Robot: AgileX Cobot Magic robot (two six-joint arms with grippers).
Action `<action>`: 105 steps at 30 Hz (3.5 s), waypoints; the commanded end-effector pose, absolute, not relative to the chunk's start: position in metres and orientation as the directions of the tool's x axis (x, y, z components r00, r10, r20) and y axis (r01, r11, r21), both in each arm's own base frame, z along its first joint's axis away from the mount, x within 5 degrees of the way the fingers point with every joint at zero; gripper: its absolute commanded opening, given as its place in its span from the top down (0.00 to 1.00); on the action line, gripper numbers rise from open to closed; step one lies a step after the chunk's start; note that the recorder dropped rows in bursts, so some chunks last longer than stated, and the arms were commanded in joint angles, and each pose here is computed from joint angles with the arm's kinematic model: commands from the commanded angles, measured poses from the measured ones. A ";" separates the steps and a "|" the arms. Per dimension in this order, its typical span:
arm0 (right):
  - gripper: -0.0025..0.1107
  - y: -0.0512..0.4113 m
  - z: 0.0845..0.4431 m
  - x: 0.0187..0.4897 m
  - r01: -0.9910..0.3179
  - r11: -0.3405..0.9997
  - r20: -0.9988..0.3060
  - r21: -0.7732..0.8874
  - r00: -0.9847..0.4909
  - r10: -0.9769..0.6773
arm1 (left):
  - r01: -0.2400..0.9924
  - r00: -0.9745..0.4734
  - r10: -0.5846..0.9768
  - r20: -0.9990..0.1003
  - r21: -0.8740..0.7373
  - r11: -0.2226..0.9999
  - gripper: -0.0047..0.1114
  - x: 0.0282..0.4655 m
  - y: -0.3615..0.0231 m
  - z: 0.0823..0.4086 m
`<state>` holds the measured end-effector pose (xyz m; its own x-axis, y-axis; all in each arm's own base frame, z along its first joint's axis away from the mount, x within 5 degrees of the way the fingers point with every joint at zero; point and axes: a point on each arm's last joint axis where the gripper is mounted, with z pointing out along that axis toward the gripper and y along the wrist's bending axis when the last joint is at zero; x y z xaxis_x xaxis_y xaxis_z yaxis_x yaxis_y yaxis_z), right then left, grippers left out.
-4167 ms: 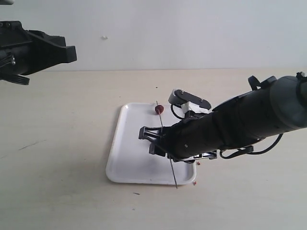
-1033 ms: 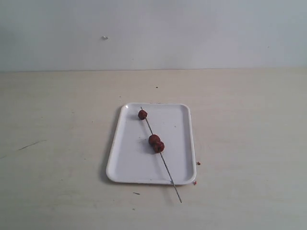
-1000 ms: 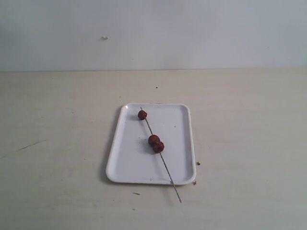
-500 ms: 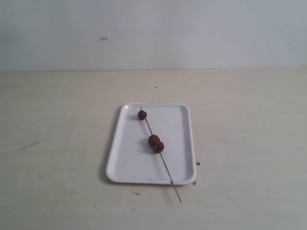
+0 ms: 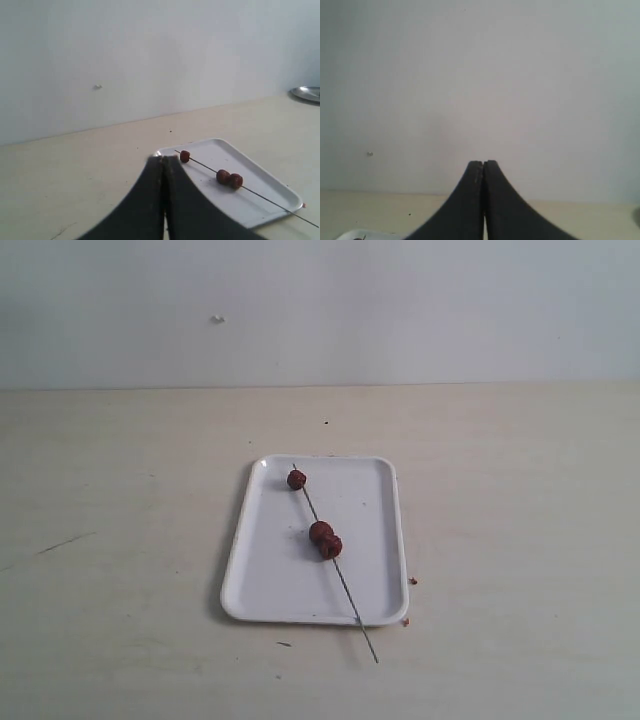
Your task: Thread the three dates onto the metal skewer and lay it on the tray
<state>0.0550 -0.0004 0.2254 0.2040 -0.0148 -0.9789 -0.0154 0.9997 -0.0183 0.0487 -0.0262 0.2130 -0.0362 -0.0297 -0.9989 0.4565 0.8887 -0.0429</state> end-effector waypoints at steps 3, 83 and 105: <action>0.98 0.000 0.205 0.056 0.007 1.000 -1.000 -0.024 0.002 -0.024 | 0.456 -0.025 -0.034 -0.999 -0.042 0.889 0.96 0.048 -0.026 0.216; 0.98 -0.002 0.189 0.055 0.052 0.997 -0.982 0.052 -0.178 0.060 | 0.060 -0.268 -0.030 -0.963 -0.047 0.997 0.96 0.053 -0.006 0.181; 0.98 -0.002 0.189 0.055 0.052 0.997 -0.982 0.052 -0.178 0.060 | 0.060 -0.268 -0.030 -0.963 -0.047 0.997 0.96 0.053 -0.006 0.181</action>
